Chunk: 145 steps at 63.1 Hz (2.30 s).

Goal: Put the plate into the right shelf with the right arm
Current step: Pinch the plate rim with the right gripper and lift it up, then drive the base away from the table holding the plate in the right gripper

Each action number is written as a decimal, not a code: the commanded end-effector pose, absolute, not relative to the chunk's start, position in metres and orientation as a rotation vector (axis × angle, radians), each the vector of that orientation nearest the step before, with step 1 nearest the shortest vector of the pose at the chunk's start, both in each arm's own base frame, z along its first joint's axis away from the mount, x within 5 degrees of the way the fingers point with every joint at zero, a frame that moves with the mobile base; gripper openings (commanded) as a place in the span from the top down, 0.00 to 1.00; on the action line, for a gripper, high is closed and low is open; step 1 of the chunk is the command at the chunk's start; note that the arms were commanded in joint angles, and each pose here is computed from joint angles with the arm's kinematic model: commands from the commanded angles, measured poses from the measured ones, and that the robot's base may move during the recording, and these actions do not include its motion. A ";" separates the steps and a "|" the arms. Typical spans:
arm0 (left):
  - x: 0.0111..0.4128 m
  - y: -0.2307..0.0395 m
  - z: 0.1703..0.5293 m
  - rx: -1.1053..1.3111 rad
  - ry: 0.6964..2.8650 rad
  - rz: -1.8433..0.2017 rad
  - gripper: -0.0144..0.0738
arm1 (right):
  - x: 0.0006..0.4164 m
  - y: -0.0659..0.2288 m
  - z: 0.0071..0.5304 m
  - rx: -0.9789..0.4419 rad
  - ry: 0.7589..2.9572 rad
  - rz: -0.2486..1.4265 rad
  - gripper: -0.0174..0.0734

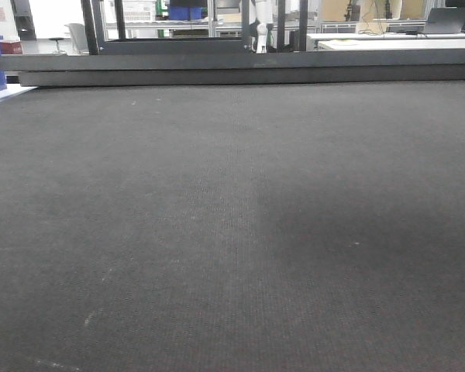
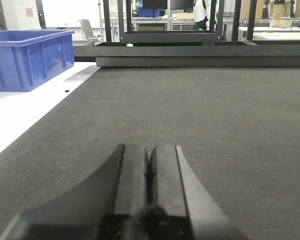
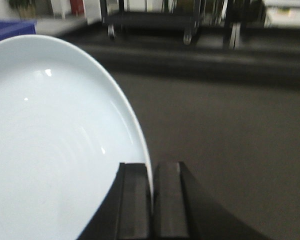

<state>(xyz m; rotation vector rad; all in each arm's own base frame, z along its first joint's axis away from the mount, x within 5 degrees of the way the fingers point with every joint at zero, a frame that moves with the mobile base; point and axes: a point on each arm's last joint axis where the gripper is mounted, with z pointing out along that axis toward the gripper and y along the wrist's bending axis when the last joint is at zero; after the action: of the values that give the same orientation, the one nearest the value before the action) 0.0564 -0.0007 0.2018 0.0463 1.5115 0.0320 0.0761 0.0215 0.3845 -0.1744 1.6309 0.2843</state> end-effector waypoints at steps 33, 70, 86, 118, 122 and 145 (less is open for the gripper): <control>0.055 0.001 0.208 0.026 1.420 0.042 0.89 | 0.027 0.002 0.411 -0.162 1.329 0.303 0.75; 0.055 0.001 0.208 0.026 1.420 0.042 0.89 | 0.027 0.002 0.411 -0.161 1.330 0.302 0.75; 0.055 0.001 0.208 0.026 1.420 0.042 0.89 | 0.027 0.002 0.411 -0.161 1.330 0.302 0.75; 0.055 0.001 0.208 0.026 1.420 0.042 0.89 | 0.028 0.002 0.411 -0.161 1.337 0.301 0.75; 0.055 0.001 0.208 0.026 1.420 0.042 0.89 | 0.028 0.002 0.410 -0.161 1.339 0.300 0.75; 0.055 0.001 0.208 0.026 1.420 0.042 0.89 | 0.028 0.002 0.410 -0.161 1.339 0.300 0.75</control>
<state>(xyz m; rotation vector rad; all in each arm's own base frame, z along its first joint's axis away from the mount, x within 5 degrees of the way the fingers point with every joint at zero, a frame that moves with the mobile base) 0.0564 -0.0007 0.2018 0.0463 1.5115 0.0320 0.0300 0.0012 0.3946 -0.1494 1.4449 0.2969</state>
